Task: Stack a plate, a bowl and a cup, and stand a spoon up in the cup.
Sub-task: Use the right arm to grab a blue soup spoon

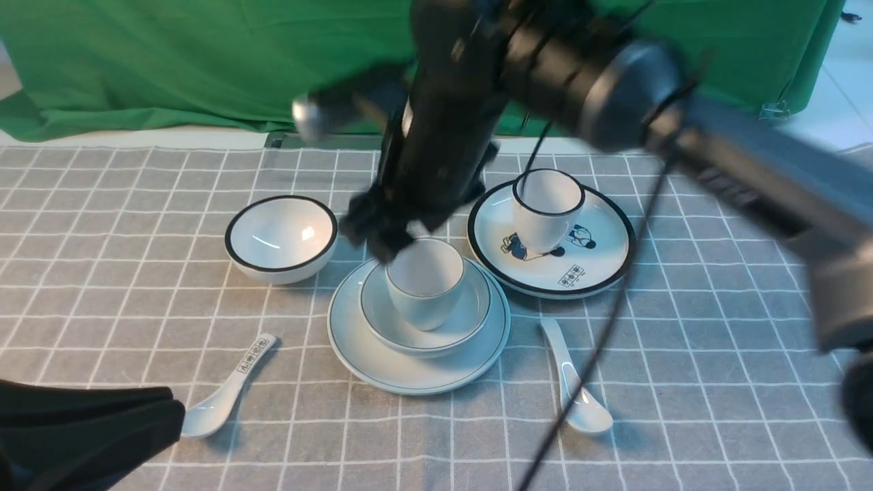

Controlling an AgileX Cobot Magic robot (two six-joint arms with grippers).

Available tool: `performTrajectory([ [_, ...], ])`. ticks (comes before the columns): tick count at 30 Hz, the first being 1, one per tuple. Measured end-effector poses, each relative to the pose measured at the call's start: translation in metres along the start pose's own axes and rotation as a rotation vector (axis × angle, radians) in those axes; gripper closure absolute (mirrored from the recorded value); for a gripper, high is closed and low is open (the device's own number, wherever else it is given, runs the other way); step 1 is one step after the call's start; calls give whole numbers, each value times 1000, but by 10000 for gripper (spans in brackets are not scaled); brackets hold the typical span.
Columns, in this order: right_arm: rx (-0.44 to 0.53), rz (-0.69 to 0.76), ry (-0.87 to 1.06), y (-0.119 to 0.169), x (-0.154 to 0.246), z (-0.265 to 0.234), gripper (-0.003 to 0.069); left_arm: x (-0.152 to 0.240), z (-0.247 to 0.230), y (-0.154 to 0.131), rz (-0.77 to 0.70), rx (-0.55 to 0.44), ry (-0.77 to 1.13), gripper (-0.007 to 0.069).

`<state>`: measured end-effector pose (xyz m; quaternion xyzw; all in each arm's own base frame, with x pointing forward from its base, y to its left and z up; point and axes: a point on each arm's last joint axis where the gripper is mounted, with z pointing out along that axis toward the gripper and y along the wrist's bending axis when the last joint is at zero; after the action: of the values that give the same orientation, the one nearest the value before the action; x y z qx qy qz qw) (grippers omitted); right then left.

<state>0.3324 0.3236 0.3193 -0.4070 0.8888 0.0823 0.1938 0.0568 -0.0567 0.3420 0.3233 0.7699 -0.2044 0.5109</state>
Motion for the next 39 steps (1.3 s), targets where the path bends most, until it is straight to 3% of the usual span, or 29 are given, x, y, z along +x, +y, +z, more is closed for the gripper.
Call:
performTrajectory([
  [1,16,-4,-41,0,2,-25,316,0,0,0,0,0,0,616],
  [2,23,-6,-45,-1,3,-29,328,0,0,0,0,0,0,616],
  [3,61,-9,-63,-2,13,-54,419,0,0,0,0,0,0,616],
  [6,132,29,-21,-8,39,-71,468,0,0,0,0,0,0,616],
  [12,154,154,177,-22,98,-35,360,0,0,0,0,0,0,616],
  [13,142,196,205,-28,111,-10,306,0,0,0,0,0,0,616],
  [15,106,251,208,-35,116,12,279,0,0,0,-1,1,0,616],
  [27,72,464,242,-84,129,84,269,0,0,0,1,0,0,616],
  [39,50,491,210,-85,127,104,268,0,0,0,1,0,0,616],
])
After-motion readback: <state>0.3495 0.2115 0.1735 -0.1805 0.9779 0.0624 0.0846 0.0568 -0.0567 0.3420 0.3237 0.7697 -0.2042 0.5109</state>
